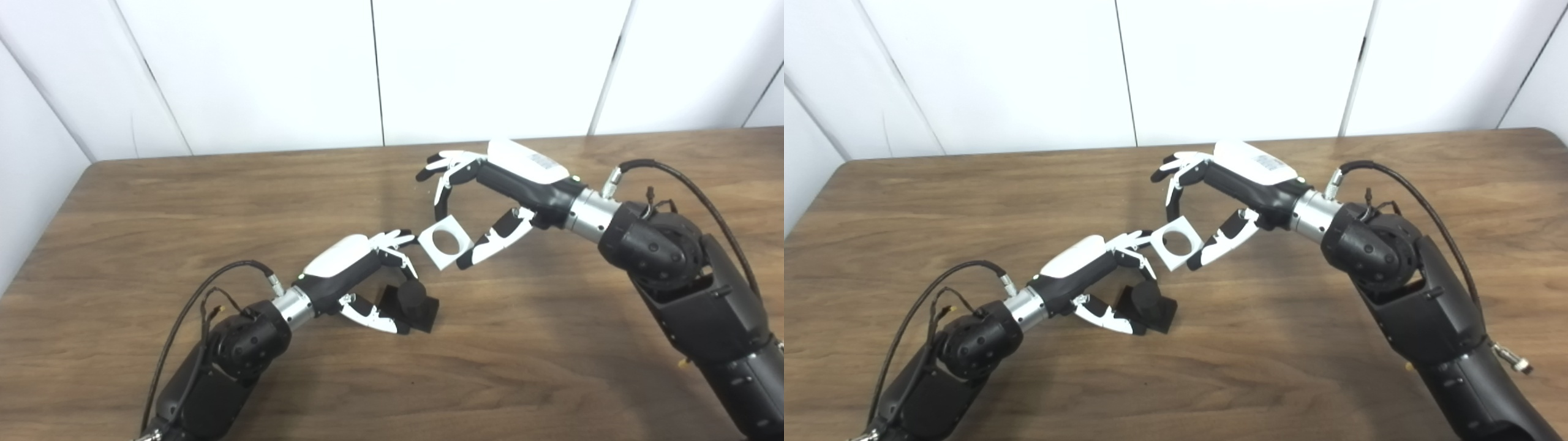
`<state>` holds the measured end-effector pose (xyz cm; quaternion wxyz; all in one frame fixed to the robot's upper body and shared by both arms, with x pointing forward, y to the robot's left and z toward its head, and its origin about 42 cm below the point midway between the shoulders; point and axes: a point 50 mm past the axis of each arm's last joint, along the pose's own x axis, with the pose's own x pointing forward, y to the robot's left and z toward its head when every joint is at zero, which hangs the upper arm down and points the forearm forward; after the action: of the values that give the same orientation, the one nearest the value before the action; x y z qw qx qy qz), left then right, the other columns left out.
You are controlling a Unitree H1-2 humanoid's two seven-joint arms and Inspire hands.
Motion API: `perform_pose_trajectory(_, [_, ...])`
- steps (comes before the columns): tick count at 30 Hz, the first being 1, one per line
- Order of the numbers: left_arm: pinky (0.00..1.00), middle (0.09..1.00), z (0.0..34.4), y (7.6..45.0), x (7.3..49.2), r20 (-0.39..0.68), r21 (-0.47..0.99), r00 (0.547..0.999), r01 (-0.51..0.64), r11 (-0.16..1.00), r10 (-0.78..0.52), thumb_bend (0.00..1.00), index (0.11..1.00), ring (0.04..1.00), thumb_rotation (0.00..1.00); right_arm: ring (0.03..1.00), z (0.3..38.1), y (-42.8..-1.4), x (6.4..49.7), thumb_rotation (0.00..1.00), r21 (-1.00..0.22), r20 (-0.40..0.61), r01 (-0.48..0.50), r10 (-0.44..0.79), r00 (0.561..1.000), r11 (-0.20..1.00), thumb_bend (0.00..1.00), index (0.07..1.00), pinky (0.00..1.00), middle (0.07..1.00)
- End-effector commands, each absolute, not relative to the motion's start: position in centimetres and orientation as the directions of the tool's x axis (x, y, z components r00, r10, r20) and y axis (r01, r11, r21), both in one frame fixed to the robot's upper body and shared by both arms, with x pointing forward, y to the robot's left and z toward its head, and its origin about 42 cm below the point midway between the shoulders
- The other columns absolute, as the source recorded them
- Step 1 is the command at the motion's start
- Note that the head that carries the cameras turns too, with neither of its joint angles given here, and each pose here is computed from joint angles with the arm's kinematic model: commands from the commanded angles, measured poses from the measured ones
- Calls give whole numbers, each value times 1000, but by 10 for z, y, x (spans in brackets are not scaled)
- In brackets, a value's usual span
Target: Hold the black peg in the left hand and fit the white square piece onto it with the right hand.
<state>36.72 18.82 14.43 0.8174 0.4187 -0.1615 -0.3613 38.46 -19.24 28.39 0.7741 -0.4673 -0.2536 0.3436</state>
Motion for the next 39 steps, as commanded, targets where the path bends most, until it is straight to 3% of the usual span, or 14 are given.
perform_pose_trajectory(1, [1000,955,131,185,364,-137,818,676,490,302,-724,515,494,1000,86,899,310,-181,382,141,-915,152,-227,806,572,335,518,478,866,828])
perform_pose_trajectory(7, [992,954,131,184,364,-137,820,677,488,301,-723,516,493,1000,85,916,308,-171,375,141,-916,123,-256,824,552,309,519,478,950,835])
perform_pose_trajectory(13, [994,956,130,184,365,-134,818,675,489,304,-725,515,493,1000,85,919,305,-165,371,141,-919,110,-269,841,530,290,517,479,973,837])
perform_pose_trajectory(20, [994,959,130,183,364,-138,819,675,489,299,-724,515,494,1000,87,908,296,-158,373,140,-921,68,-294,848,526,257,517,480,931,836])
perform_pose_trajectory(39, [980,963,127,182,362,-117,819,670,482,310,-733,515,493,1000,88,914,276,-151,380,141,-913,31,-328,843,536,242,515,480,958,839])
